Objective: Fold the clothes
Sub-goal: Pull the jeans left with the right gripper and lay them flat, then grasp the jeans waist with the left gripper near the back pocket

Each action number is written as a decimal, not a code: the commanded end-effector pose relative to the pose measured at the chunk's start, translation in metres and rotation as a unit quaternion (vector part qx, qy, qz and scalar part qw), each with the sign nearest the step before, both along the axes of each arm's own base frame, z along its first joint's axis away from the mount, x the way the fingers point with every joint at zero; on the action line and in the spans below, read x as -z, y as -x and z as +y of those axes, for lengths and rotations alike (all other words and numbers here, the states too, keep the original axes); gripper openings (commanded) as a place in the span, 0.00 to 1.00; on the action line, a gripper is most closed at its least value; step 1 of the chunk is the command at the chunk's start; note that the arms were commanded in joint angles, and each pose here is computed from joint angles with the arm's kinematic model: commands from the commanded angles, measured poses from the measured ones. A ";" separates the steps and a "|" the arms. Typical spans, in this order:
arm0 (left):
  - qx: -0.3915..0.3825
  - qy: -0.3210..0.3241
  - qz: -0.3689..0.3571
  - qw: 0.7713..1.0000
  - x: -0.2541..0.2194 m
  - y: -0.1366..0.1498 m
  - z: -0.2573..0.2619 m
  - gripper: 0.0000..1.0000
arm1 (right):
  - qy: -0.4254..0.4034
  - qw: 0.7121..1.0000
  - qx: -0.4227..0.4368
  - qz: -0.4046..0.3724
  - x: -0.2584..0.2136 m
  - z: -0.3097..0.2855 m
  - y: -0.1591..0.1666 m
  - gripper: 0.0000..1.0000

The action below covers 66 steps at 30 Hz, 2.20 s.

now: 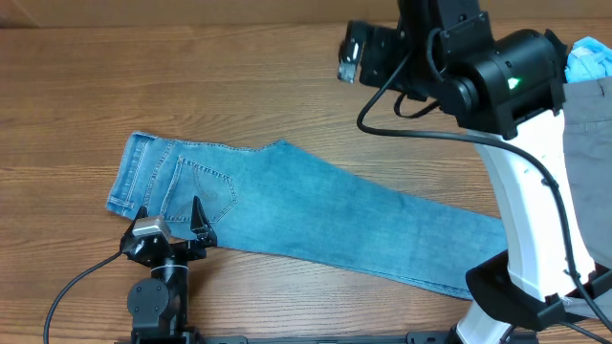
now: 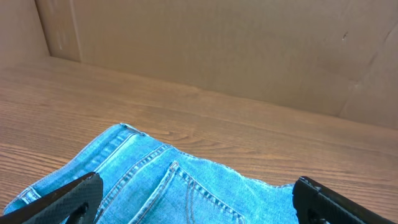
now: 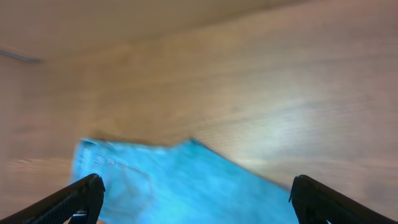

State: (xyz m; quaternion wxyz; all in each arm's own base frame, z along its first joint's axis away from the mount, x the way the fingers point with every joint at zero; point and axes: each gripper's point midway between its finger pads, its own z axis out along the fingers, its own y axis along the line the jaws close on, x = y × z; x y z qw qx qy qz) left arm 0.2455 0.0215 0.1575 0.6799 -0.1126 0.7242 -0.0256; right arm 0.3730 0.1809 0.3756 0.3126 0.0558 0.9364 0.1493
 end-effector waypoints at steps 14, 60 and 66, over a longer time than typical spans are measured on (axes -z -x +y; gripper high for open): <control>-0.004 -0.014 -0.002 1.000 -0.001 0.000 0.002 1.00 | 0.018 0.994 -0.020 0.105 0.043 -0.006 0.026 1.00; 0.058 0.151 0.505 0.848 -0.017 -0.076 0.016 1.00 | 0.065 0.977 -0.016 0.202 0.147 -0.002 0.019 1.00; 0.062 0.175 0.584 0.790 0.042 -0.082 0.018 1.00 | 0.072 0.973 -0.012 0.220 0.156 -0.005 0.024 0.87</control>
